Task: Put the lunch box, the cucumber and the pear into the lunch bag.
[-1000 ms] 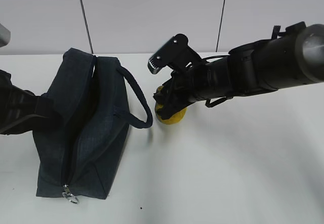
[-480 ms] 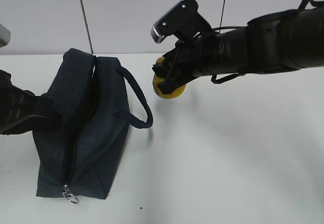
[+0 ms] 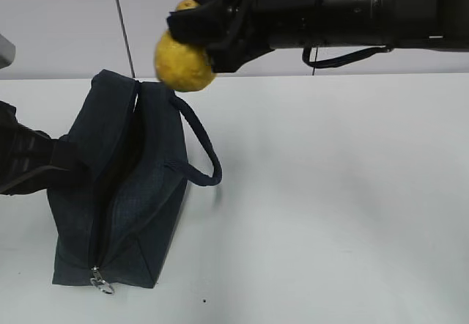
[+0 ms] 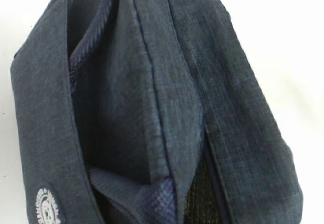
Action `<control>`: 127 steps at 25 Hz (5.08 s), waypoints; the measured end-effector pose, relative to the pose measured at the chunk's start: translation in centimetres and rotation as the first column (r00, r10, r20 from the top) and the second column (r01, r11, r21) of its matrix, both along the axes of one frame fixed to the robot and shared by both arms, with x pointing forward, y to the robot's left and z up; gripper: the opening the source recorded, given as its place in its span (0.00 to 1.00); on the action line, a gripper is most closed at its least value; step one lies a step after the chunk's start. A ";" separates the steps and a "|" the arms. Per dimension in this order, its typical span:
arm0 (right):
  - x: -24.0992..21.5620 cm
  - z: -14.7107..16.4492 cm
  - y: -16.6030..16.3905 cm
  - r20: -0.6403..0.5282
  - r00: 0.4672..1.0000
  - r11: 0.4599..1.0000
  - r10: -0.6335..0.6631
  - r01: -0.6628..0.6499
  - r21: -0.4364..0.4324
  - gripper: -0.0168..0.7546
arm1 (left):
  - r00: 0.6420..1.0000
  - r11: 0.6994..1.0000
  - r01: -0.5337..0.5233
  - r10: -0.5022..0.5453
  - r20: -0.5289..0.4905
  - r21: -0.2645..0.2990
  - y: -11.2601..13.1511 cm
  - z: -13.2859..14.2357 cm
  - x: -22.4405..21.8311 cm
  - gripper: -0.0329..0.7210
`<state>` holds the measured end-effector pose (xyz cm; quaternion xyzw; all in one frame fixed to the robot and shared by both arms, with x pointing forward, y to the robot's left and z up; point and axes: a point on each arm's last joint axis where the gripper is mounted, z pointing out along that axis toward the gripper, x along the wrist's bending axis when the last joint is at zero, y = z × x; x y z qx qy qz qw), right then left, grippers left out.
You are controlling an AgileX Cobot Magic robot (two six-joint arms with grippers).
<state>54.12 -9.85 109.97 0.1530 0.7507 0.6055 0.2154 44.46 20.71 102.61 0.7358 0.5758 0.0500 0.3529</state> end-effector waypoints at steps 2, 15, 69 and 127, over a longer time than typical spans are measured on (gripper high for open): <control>-0.6 -0.1 0.7 -0.013 0.997 0.997 0.074 -0.074 0.025 0.36 | 1.000 1.000 0.000 0.000 0.000 0.000 0.0 0.0 0.0 0.02; 3.1 -6.6 4.5 -0.199 0.948 0.969 0.246 -0.235 0.079 0.36 | 1.000 1.000 0.000 0.000 -0.001 0.000 0.0 0.0 0.0 0.02; 0.5 -4.3 3.8 -0.706 0.663 0.967 -0.249 0.137 -0.213 0.64 | 1.000 1.000 -0.001 0.001 -0.011 -0.011 -0.1 0.0 -0.1 0.02; 0.3 -2.0 -2.8 -0.242 0.710 0.636 -0.662 0.360 -0.682 0.03 | 0.971 0.933 0.169 -0.212 -0.108 -0.317 -6.8 -1.4 5.9 0.02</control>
